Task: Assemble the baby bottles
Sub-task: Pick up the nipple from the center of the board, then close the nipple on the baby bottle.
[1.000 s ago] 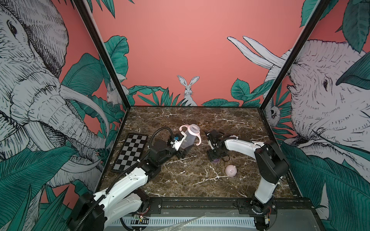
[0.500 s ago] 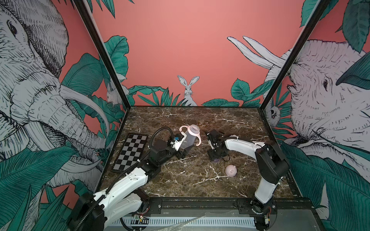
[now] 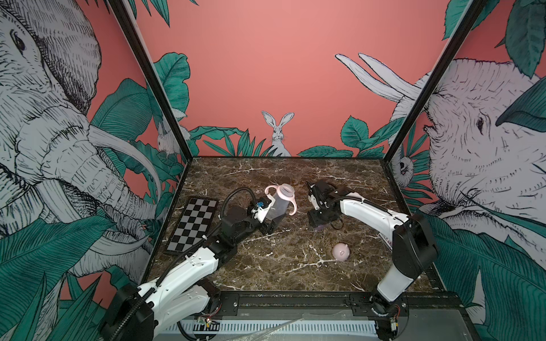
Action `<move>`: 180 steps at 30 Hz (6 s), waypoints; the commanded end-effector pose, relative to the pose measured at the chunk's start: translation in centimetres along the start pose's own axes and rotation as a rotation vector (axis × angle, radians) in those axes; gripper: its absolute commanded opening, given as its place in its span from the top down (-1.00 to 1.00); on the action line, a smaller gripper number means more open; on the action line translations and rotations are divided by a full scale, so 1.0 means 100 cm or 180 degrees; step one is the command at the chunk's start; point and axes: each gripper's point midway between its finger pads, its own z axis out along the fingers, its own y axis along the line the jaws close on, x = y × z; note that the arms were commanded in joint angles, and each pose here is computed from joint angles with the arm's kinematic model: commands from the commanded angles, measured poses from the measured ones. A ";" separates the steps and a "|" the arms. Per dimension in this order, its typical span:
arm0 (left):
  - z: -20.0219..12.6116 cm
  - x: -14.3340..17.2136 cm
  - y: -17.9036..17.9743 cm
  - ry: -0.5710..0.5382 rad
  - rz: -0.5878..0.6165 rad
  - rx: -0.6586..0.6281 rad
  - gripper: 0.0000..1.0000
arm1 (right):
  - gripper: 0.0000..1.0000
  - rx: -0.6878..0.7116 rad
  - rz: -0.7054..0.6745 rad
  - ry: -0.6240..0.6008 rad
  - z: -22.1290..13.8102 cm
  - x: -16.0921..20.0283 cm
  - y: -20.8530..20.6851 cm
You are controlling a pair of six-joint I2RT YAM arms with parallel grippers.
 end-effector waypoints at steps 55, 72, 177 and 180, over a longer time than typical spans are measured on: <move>0.036 -0.008 -0.018 -0.0276 -0.0114 0.0430 -0.11 | -0.16 -0.1569 -0.0142 -0.1640 -0.310 -0.114 0.050; 0.040 -0.011 -0.017 -0.0307 -0.0138 0.0433 -0.09 | -0.15 -0.1929 -0.0177 -0.1802 -0.324 -0.129 0.066; 0.011 -0.018 -0.056 -0.0253 0.0432 0.0632 -0.09 | -0.12 -0.1885 -0.0560 -0.0392 -0.237 -0.025 0.103; 0.011 -0.018 -0.056 -0.0248 0.0427 0.0618 -0.09 | -0.13 -0.1875 -0.0553 -0.0365 -0.235 -0.024 0.103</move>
